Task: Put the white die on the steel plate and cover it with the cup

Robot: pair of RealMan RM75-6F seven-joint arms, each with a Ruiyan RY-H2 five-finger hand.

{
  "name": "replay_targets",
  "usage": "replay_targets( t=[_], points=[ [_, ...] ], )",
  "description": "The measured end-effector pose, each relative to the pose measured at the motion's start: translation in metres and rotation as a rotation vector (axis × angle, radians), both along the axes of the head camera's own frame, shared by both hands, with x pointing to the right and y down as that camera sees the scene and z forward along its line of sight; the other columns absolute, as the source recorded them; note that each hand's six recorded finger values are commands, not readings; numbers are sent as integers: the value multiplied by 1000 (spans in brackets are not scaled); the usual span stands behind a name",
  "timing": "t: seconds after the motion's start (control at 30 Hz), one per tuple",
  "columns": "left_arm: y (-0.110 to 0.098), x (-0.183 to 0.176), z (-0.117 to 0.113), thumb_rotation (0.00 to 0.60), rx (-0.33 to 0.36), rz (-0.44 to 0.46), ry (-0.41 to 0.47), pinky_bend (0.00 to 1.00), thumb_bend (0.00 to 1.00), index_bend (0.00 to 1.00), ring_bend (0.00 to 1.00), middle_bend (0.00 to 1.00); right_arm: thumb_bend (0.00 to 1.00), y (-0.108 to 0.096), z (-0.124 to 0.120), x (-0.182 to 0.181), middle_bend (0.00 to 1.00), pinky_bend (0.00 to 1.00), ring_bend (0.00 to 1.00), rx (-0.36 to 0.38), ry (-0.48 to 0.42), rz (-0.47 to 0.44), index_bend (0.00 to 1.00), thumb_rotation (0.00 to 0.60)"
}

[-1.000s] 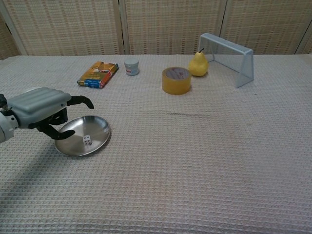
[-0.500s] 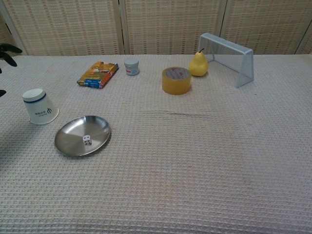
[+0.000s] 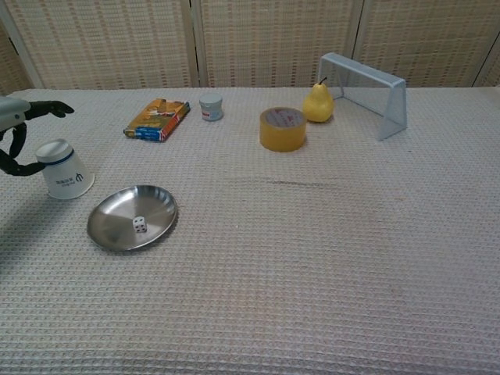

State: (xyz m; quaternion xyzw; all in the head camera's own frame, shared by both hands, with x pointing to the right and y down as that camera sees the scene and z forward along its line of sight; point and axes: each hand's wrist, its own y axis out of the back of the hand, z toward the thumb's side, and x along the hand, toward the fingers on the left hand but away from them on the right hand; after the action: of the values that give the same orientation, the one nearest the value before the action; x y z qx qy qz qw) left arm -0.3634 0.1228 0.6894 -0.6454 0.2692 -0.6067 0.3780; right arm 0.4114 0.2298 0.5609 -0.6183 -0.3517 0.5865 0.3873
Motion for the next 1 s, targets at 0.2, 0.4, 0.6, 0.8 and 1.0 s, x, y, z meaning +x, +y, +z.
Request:
replay_targets(
  t=[0.2, 0.4, 0.6, 0.8, 1.0],
  points=[
    [-4, 0, 11, 600, -12, 9, -40, 853, 341, 84, 598, 89, 258, -1, 0, 1, 0, 0, 0, -1, 2, 4, 0, 600],
    [-5, -4, 15, 600, -18, 3, -53, 868, 341, 134, 626, 158, 258, -1, 2, 1, 0, 0, 0, -7, 5, 5, 0, 600],
    [-8, -4, 18, 600, -20, 10, -60, 868, 338, 181, 628, 213, 257, -1, 3, 1, 0, 0, 0, -9, 9, 5, 0, 600],
    [-9, -5, 22, 600, -10, 26, -90, 868, 340, 216, 628, 216, 257, -1, 3, 2, 0, 0, 0, -14, 11, 8, 0, 600],
    [-9, -10, 23, 600, 3, 30, -122, 868, 342, 242, 628, 223, 257, -1, 4, 2, 0, 0, 0, -20, 11, 9, 0, 600]
  ],
)
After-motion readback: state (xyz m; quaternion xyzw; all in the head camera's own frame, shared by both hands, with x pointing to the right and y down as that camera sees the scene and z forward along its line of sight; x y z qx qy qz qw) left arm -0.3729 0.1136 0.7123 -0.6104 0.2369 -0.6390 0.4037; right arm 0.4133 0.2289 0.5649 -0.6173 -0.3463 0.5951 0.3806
